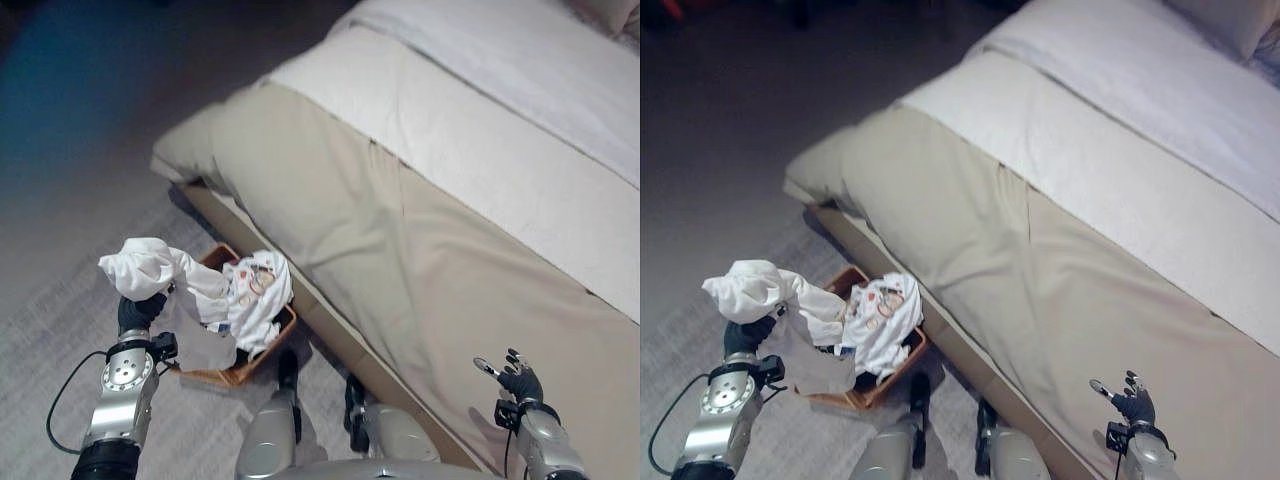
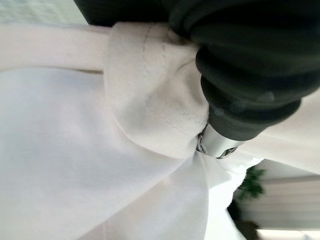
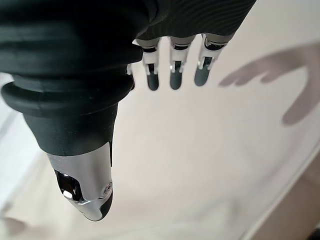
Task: Pick up clothes into the bucket
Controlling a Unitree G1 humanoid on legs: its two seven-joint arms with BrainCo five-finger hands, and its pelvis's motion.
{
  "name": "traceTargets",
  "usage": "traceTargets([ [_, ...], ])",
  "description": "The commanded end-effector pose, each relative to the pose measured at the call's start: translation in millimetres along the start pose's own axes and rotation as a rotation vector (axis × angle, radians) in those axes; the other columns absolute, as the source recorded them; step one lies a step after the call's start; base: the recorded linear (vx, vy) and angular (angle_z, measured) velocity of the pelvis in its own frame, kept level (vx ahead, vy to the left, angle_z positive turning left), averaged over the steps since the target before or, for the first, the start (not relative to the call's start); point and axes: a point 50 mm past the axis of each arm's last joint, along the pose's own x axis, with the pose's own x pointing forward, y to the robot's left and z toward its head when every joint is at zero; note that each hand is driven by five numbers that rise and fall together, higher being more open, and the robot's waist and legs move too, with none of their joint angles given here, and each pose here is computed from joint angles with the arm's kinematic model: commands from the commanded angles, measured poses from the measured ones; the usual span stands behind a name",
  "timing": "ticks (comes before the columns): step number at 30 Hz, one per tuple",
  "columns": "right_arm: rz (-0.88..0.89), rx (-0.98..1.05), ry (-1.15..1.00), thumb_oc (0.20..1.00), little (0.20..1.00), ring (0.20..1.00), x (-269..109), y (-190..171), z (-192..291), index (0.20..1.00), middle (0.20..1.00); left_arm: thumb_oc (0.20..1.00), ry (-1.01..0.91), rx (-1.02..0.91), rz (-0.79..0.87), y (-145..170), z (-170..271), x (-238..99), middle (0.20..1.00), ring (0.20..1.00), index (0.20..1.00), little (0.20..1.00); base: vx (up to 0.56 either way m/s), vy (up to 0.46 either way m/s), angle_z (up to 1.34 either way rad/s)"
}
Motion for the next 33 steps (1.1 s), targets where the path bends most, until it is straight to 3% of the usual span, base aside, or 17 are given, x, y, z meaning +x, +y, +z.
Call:
traceTargets([
  [1, 0.032, -0.066, -0.121, 1.000, 1.000, 1.000, 2.9, 12.1, 21.7, 1.000, 1.000, 0.200, -0.188, 0.026, 0.102, 14.2, 36.9, 18.4, 0.200, 0.200, 0.200, 0.200, -0.06, 0.036, 0.00],
  [14, 0.056, 0.073, -0.306, 1.000, 1.000, 1.000, 4.8, 37.9, 63.1, 1.000, 1.000, 0.200, -0.328, 0.062, 0.313, 28.5, 93.9, 63.1, 0.200, 0.200, 0.200, 0.200, -0.07, 0.045, -0.06],
  [27, 0.132, 0.121, -0.439, 1.000, 1.000, 1.000, -2.0, 57.8, 92.9, 1.000, 1.000, 0.200, -0.353, 0.040, 0.379, 32.6, 127.8, 85.0, 0.200, 0.200, 0.200, 0.200, 0.00, 0.028, -0.04],
  [28, 0.137, 0.121, -0.444, 1.000, 1.000, 1.000, -2.0, 59.5, 94.6, 1.000, 1.000, 0.225, -0.329, 0.055, 0.378, 31.3, 124.0, 86.4, 0.225, 0.225, 0.225, 0.225, -0.01, 0.065, -0.03],
  [29, 0.139, 0.117, -0.451, 1.000, 1.000, 1.000, -2.4, 60.3, 96.4, 1.000, 1.000, 0.645, -0.320, 0.053, 0.385, 31.2, 122.1, 86.5, 0.645, 0.645, 0.645, 0.645, -0.02, 0.066, -0.04],
  [30, 0.143, 0.119, -0.453, 1.000, 1.000, 1.000, -2.4, 61.7, 97.7, 1.000, 1.000, 1.000, -0.305, 0.042, 0.381, 28.7, 119.9, 87.3, 1.000, 1.000, 1.000, 1.000, -0.02, 0.033, -0.06],
  [33, 0.142, 0.121, -0.457, 1.000, 1.000, 1.000, -1.7, 62.5, 100.2, 1.000, 1.000, 1.000, -0.287, 0.028, 0.380, 27.5, 116.5, 87.8, 1.000, 1.000, 1.000, 1.000, -0.01, 0.034, -0.09],
])
